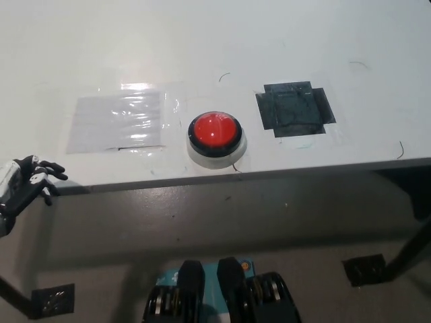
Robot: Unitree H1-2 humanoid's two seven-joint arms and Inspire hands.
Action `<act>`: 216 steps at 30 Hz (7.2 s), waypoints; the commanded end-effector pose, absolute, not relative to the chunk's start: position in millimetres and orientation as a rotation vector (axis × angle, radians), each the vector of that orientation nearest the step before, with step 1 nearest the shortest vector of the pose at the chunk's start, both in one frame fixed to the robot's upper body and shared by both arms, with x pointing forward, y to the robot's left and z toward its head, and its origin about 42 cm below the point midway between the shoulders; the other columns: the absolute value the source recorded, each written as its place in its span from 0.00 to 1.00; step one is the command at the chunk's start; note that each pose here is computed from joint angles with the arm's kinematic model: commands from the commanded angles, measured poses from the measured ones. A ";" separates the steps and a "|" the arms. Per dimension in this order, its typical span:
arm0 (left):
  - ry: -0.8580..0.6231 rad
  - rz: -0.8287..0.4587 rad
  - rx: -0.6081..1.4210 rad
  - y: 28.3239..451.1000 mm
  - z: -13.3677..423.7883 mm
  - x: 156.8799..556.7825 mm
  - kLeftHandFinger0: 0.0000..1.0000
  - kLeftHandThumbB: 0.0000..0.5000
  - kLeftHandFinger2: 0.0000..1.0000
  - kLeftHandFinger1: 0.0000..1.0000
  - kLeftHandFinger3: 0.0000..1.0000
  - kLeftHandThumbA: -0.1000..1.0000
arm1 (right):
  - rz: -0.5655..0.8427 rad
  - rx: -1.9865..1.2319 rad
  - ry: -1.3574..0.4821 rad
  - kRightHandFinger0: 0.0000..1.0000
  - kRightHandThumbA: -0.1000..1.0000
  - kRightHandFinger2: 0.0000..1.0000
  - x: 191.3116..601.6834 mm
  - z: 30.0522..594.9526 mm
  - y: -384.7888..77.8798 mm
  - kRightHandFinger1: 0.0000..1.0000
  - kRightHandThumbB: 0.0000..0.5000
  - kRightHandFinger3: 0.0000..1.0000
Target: The robot uses its right hand to make a fist and press the red button kept in the middle of the desk
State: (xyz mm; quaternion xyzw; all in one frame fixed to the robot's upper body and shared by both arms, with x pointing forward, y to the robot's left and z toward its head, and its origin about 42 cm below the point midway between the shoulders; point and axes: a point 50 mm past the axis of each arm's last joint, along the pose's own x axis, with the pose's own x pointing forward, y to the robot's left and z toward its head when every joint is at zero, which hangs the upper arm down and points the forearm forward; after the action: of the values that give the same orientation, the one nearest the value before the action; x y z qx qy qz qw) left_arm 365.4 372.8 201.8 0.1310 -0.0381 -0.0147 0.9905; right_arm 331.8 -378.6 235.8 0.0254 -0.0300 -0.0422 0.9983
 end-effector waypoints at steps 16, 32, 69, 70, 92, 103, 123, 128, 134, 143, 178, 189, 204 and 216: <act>-0.103 -0.063 0.280 373.0 220.0 368.6 0.31 0.00 0.44 0.34 0.59 0.52 | 0.181 -0.057 -0.370 0.89 1.00 0.93 442.6 366.1 -291.0 0.95 0.88 0.96; -0.100 -0.093 0.255 368.6 221.2 371.2 0.29 0.00 0.47 0.35 0.61 0.51 | 0.339 -0.015 -0.418 0.10 1.00 0.00 496.0 390.8 -147.6 0.00 1.00 0.00; -0.141 -0.121 0.294 358.5 235.7 382.1 0.31 0.00 0.48 0.36 0.61 0.55 | 0.465 0.149 -0.142 0.00 1.00 0.18 514.4 276.8 -36.6 0.00 1.00 0.15; -0.143 -0.121 0.293 358.9 235.2 382.8 0.30 0.00 0.48 0.36 0.60 0.56 | 0.460 0.147 -0.139 0.00 1.00 0.20 515.2 275.2 -40.2 0.00 1.00 0.18; -0.167 -0.119 0.287 359.9 259.7 395.5 0.26 0.00 0.46 0.34 0.58 0.54 | 0.490 0.119 0.033 0.00 1.00 0.28 488.3 196.6 -22.9 0.03 0.92 0.26; -0.161 -0.113 0.283 362.3 256.5 395.5 0.26 0.00 0.44 0.33 0.57 0.55 | 0.463 0.164 0.094 0.00 1.00 0.26 483.9 180.1 -29.8 0.00 0.96 0.25; -0.145 -0.115 0.285 364.9 246.0 383.2 0.24 0.00 0.47 0.33 0.62 0.52 | 0.528 0.154 -0.036 0.00 1.00 0.24 503.6 252.6 -21.9 0.00 1.00 0.24; -0.136 -0.096 0.286 365.8 241.7 380.9 0.26 0.00 0.46 0.34 0.60 0.49 | 0.560 0.161 -0.118 0.00 1.00 0.19 510.0 305.5 -19.8 0.00 1.00 0.19; -0.114 -0.101 0.269 365.2 240.4 377.7 0.26 0.00 0.47 0.35 0.59 0.50 | 0.570 0.145 -0.211 0.00 1.00 0.26 510.4 354.4 -27.8 0.01 1.00 0.21; -0.115 -0.100 0.269 366.6 236.4 376.0 0.26 0.00 0.47 0.34 0.60 0.53 | 0.536 0.130 -0.228 0.00 1.00 0.32 505.2 367.1 -51.2 0.04 1.00 0.25; -0.096 -0.059 0.263 378.9 229.0 369.4 0.26 0.00 0.45 0.33 0.58 0.52 | 0.194 0.038 -0.383 0.16 1.00 0.33 448.6 355.3 -278.9 0.26 1.00 0.37; -0.080 -0.041 0.267 379.3 231.0 367.5 0.27 0.00 0.46 0.34 0.58 0.52 | 0.079 0.023 -0.318 0.63 1.00 0.85 392.8 317.9 -338.1 0.79 0.97 0.91; -0.116 -0.058 0.252 383.3 237.1 373.1 0.25 0.00 0.43 0.32 0.53 0.48 | -0.054 0.092 -0.207 0.66 1.00 0.82 349.2 253.4 -355.9 0.80 0.92 0.91; -0.114 -0.055 0.271 382.7 236.8 370.6 0.25 0.00 0.44 0.32 0.56 0.53 | -0.109 0.144 -0.151 0.66 1.00 0.75 330.4 224.2 -368.1 0.75 0.95 0.88</act>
State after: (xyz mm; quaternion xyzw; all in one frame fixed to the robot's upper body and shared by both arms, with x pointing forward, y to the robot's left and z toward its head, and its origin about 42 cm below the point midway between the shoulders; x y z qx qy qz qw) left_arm 369.1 373.1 215.8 0.1155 -0.0211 -0.0323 0.9926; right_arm 333.1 -361.5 210.9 0.0667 -0.0367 -0.0466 0.9960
